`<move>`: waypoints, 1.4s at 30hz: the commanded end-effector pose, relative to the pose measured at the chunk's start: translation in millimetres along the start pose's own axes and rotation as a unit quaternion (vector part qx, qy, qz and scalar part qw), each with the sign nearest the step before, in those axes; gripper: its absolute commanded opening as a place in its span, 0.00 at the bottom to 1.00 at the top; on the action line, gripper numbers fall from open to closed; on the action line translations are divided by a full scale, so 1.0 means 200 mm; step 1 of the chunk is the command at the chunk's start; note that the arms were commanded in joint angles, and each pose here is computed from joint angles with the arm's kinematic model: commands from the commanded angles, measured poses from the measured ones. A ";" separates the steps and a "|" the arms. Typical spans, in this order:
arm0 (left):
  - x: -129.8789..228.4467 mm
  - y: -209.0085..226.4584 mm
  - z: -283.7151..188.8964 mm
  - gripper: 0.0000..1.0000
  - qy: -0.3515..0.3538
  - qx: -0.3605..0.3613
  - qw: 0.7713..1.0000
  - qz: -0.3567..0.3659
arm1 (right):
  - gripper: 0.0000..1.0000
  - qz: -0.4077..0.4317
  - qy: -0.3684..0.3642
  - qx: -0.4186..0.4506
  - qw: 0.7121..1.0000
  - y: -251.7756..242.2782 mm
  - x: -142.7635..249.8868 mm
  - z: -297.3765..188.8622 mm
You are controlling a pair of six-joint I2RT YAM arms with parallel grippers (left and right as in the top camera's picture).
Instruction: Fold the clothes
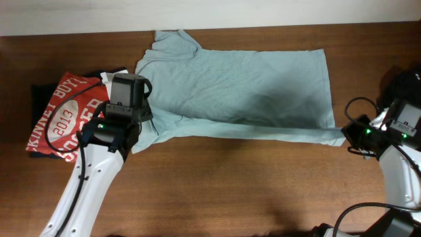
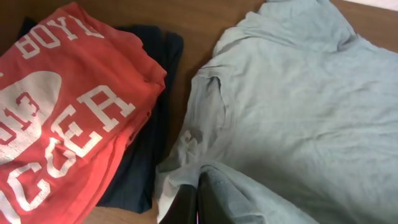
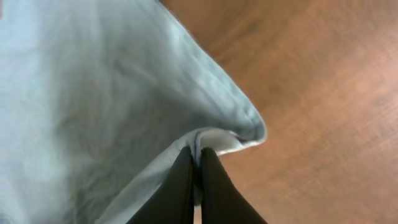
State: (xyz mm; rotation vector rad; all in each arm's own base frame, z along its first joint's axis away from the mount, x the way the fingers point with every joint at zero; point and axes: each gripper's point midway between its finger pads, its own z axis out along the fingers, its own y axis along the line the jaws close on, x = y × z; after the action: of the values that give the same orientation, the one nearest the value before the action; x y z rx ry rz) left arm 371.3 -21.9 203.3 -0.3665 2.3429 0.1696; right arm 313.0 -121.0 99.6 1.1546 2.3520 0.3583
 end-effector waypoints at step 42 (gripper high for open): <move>0.02 -0.07 0.26 0.00 0.014 -0.020 0.999 0.026 | 0.11 -0.030 -0.043 -0.051 0.997 0.23 -0.13 0.35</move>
State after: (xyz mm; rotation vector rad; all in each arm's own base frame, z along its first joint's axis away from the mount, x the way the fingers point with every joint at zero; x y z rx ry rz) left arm 403.5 -28.9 158.5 -0.3353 2.3948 0.2091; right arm 386.7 -115.3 65.2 1.0469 2.2729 0.3985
